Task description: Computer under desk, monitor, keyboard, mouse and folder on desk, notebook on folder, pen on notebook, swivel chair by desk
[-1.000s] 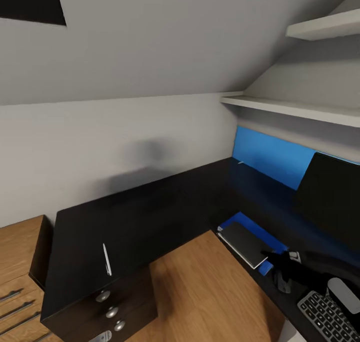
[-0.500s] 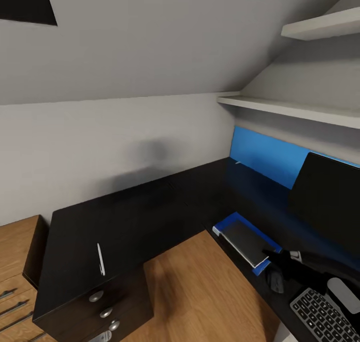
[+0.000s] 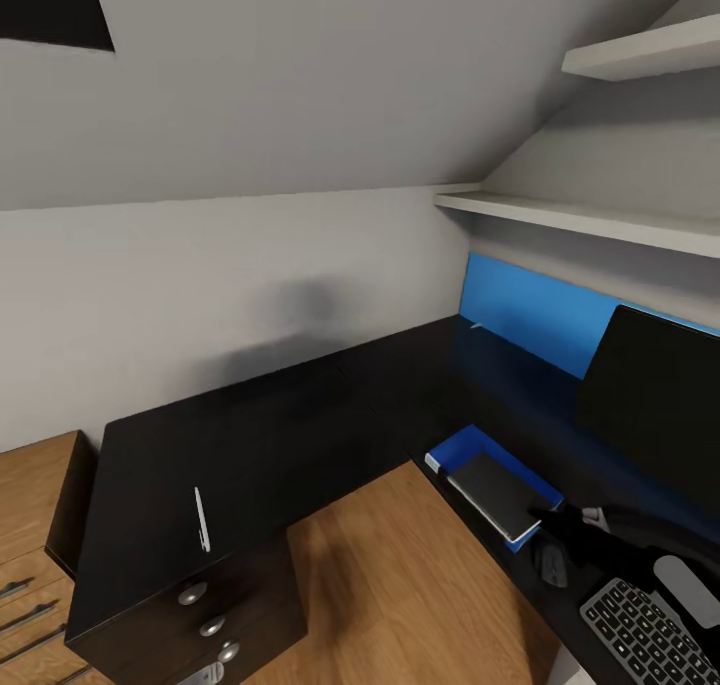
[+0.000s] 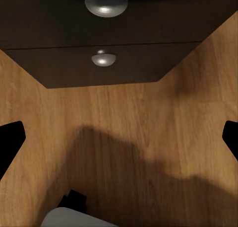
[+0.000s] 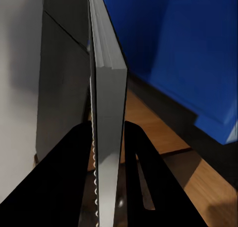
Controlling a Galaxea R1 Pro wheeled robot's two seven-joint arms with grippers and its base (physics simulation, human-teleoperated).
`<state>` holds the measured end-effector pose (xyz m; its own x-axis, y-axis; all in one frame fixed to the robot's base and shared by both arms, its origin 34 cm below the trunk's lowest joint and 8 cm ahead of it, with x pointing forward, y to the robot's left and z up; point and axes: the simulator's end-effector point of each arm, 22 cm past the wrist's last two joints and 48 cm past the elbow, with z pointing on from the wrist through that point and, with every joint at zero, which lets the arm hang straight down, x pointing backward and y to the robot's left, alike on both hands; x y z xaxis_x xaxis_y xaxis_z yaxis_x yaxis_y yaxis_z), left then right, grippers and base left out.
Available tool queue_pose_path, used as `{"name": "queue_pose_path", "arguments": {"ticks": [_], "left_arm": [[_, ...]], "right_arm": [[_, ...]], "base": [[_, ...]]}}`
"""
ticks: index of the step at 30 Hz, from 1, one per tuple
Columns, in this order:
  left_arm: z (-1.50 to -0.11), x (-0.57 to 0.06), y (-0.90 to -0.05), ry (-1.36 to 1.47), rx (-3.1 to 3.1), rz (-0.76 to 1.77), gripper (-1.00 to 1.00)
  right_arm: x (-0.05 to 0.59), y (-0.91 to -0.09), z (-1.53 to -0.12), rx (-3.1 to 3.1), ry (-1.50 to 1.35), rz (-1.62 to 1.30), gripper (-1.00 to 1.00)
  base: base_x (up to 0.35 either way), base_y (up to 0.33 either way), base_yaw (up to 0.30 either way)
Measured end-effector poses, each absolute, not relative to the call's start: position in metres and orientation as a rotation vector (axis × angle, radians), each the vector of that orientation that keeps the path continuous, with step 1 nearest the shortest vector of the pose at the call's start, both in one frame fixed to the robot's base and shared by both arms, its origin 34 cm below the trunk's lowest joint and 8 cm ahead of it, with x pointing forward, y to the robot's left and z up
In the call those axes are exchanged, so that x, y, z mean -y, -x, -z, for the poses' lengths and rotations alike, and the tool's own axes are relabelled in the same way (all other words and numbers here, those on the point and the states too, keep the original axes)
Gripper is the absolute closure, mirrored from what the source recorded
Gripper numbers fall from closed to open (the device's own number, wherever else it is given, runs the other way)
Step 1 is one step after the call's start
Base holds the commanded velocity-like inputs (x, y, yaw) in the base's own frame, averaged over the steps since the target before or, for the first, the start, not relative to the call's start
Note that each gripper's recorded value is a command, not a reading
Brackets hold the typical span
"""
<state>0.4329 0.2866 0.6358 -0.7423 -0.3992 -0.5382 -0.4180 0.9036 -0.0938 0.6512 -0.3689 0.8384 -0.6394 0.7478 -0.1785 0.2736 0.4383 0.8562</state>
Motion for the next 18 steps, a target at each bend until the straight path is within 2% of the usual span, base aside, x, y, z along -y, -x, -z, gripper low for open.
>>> {"name": "queue_pose_path", "arguments": {"ticks": [18], "left_arm": [[-0.636, -0.286, -0.433, 0.586, -2.496, -0.043, -1.00]], "right_arm": [[0.371, -0.656, -0.848, -2.102, -0.848, -1.157, 1.00]], "base": [[0.000, 0.000, 0.000]]}}
